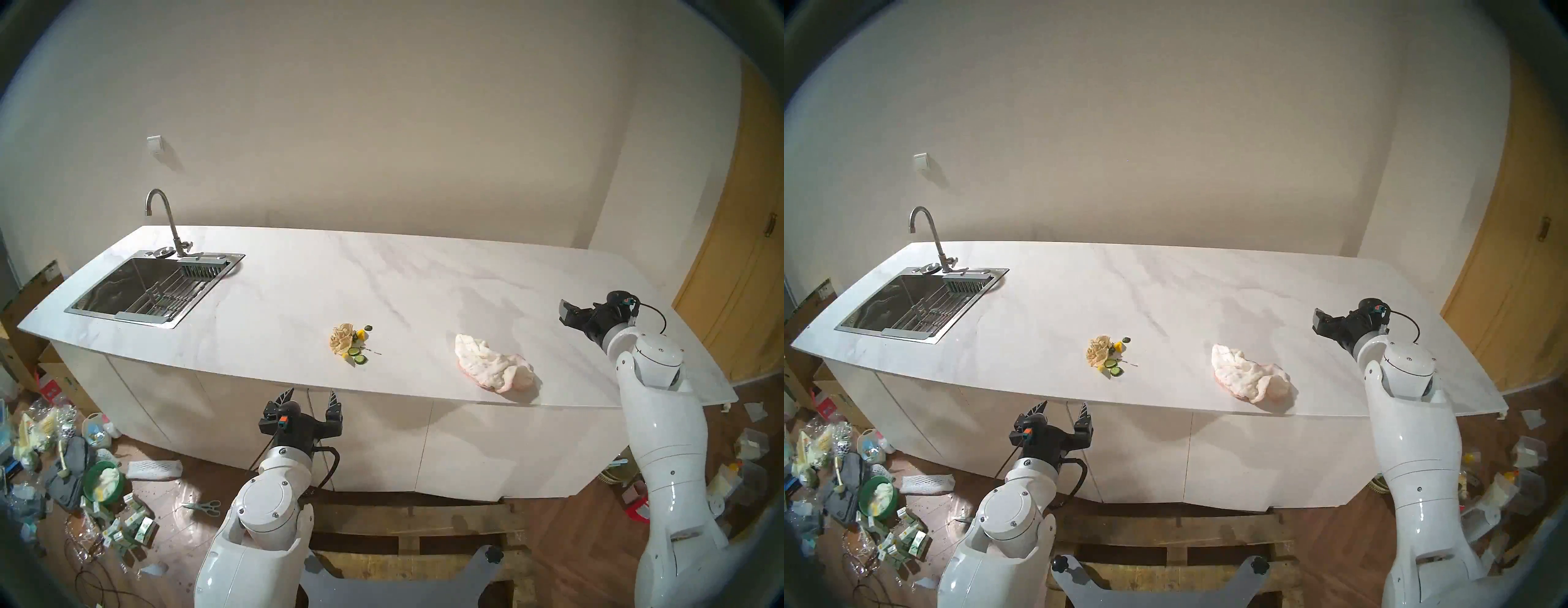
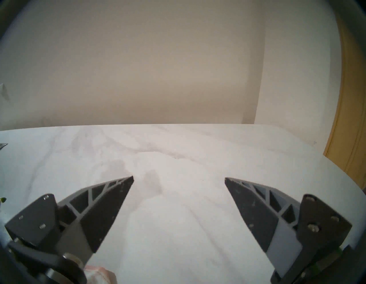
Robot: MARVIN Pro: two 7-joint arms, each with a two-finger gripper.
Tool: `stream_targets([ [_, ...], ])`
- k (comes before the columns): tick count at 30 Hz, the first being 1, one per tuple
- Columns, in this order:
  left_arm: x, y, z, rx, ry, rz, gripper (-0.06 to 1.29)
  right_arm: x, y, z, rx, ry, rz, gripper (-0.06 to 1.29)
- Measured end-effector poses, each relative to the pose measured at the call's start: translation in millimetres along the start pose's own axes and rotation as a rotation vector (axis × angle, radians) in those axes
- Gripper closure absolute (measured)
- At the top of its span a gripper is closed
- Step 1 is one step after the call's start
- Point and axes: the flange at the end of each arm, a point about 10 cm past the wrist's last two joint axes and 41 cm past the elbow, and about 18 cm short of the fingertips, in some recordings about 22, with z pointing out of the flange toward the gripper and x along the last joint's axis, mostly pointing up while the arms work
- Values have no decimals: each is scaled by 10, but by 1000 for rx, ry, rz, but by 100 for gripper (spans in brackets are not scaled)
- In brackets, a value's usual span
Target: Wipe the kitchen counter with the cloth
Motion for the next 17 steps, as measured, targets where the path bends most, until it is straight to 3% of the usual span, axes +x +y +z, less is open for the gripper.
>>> stream_targets([
  [17, -1, 0, -4, 0, -1, 0, -2, -1, 130, 16, 69, 47, -10, -1],
])
